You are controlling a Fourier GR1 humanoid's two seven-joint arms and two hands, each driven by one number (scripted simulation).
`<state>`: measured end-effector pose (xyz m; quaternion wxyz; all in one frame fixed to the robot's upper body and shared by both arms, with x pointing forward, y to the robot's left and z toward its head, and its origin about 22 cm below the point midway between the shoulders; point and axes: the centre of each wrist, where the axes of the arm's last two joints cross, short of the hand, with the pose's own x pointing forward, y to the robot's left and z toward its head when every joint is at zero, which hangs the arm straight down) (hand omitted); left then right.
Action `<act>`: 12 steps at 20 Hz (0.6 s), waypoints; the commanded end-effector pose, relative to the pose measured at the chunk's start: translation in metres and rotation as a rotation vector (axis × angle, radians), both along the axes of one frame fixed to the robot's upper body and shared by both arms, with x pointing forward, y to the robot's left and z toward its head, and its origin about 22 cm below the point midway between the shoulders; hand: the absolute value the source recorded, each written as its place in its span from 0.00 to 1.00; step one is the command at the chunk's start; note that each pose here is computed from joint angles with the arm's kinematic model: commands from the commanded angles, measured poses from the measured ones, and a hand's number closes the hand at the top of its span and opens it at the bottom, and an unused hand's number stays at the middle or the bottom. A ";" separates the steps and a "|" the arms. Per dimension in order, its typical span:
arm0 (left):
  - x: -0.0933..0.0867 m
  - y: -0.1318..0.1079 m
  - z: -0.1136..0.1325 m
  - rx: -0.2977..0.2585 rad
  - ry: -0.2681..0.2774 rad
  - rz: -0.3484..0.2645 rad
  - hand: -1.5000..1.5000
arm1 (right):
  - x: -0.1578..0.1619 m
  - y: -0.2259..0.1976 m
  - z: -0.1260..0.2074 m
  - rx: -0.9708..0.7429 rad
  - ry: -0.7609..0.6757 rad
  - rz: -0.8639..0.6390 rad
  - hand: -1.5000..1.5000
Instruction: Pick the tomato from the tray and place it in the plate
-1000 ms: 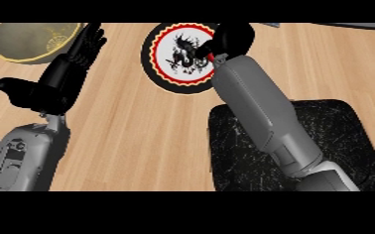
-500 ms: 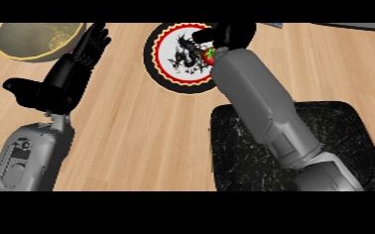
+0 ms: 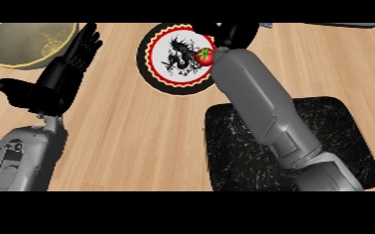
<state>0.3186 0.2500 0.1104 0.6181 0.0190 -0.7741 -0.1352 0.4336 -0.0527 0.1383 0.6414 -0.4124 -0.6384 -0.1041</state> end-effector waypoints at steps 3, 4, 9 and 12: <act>-0.006 0.018 -0.006 0.016 0.023 0.071 0.50 | -0.017 0.001 -0.024 0.139 -0.119 -0.069 0.00; -0.009 0.011 -0.011 0.015 0.027 0.055 0.50 | -0.021 0.008 -0.028 0.137 -0.108 -0.050 0.00; -0.012 0.013 -0.020 0.007 0.025 0.112 0.50 | -0.054 0.009 -0.062 0.118 -0.132 0.009 0.00; -0.035 0.036 -0.031 0.018 0.039 0.140 0.50 | -0.068 -0.001 -0.063 0.109 -0.108 0.038 0.00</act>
